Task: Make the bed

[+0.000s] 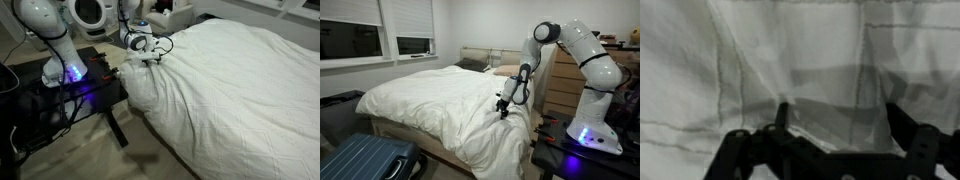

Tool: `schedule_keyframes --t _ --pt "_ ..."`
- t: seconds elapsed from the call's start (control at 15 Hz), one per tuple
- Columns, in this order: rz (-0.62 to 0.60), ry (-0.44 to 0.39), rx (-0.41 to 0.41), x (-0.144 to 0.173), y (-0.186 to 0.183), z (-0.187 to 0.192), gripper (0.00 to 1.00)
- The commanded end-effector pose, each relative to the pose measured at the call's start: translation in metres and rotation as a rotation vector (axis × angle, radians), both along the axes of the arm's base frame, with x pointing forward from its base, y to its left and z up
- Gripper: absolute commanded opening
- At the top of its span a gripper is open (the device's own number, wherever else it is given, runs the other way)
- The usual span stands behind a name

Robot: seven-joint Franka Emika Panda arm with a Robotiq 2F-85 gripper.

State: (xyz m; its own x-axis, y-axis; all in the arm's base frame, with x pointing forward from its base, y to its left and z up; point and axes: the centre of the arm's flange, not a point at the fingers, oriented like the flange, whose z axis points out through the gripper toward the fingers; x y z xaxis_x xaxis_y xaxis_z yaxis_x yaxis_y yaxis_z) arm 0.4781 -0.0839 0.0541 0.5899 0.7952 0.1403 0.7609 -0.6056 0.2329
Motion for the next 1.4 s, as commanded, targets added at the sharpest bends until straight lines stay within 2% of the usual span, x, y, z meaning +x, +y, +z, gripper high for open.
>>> schedule_keyframes --t 0.0,0.47,0.6,0.87,1.13,1.33 --pt "-0.019 -0.037 -0.012 0.006 0.003 -0.005 0.66" --pt "-0.128 -0.022 -0.06 0.007 0.0 0.019 0.12" --pt "-0.182 0.013 -0.087 0.005 -0.005 0.029 0.01" --pt "-0.306 0.133 -0.125 -0.009 -0.011 0.056 0.01" --pt "-0.427 0.308 -0.137 -0.04 -0.007 0.087 0.01" --pt "-0.467 0.427 -0.13 -0.068 0.007 0.115 0.01"
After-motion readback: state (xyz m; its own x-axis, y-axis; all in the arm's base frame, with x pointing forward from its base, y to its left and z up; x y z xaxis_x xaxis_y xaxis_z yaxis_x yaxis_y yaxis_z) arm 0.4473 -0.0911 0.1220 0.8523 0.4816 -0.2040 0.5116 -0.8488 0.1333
